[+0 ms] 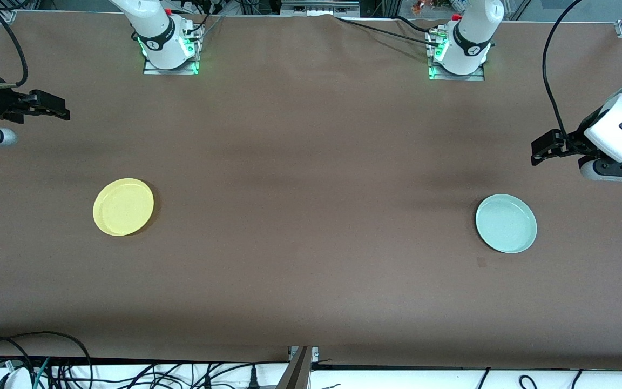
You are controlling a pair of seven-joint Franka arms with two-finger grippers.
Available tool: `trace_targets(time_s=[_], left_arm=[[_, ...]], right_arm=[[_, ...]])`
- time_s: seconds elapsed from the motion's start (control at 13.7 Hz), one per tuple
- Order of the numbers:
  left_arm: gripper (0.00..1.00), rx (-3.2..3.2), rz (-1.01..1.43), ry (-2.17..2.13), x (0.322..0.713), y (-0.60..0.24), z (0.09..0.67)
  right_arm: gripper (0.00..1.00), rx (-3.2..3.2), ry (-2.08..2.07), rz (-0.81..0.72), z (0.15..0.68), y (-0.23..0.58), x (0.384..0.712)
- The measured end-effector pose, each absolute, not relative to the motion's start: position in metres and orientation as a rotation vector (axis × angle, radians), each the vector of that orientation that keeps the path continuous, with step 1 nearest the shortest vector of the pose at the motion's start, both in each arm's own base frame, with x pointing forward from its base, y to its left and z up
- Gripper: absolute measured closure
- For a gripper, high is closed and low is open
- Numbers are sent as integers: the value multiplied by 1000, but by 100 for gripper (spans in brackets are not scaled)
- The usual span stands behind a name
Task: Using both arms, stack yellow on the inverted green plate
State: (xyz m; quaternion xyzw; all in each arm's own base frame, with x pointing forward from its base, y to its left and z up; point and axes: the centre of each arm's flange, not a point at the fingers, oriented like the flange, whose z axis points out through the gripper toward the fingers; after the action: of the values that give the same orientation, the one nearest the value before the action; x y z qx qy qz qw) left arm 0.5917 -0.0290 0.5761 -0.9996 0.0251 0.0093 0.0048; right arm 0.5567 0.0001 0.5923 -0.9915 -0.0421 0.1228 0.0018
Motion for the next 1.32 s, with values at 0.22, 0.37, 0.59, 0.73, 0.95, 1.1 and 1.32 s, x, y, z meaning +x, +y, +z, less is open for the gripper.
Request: trace_targets(time_s=[0.22, 0.37, 0.59, 0.73, 0.95, 1.1, 1.32], left_arm=[[0, -3131, 34, 77, 592, -28, 574], [0, -3131, 36, 76, 593, -28, 574], [0, -3131, 39, 71, 593, -26, 573], [0, -3131, 42, 67, 593, -25, 572], [0, -3131, 45, 64, 593, -24, 570], [0, -3131, 45, 64, 594, -24, 568], [0, -3131, 47, 69, 595, -26, 566]], right_arm=[[0, -3112, -132, 386, 592, 0, 557], [0, -3112, -132, 386, 592, 0, 557], [0, -3111, -132, 386, 592, 0, 557], [0, -3112, -133, 384, 592, 0, 557], [0, -3112, -133, 380, 591, 0, 558], [0, -3112, -133, 379, 590, 0, 559], [0, -3113, -133, 375, 590, 0, 562]])
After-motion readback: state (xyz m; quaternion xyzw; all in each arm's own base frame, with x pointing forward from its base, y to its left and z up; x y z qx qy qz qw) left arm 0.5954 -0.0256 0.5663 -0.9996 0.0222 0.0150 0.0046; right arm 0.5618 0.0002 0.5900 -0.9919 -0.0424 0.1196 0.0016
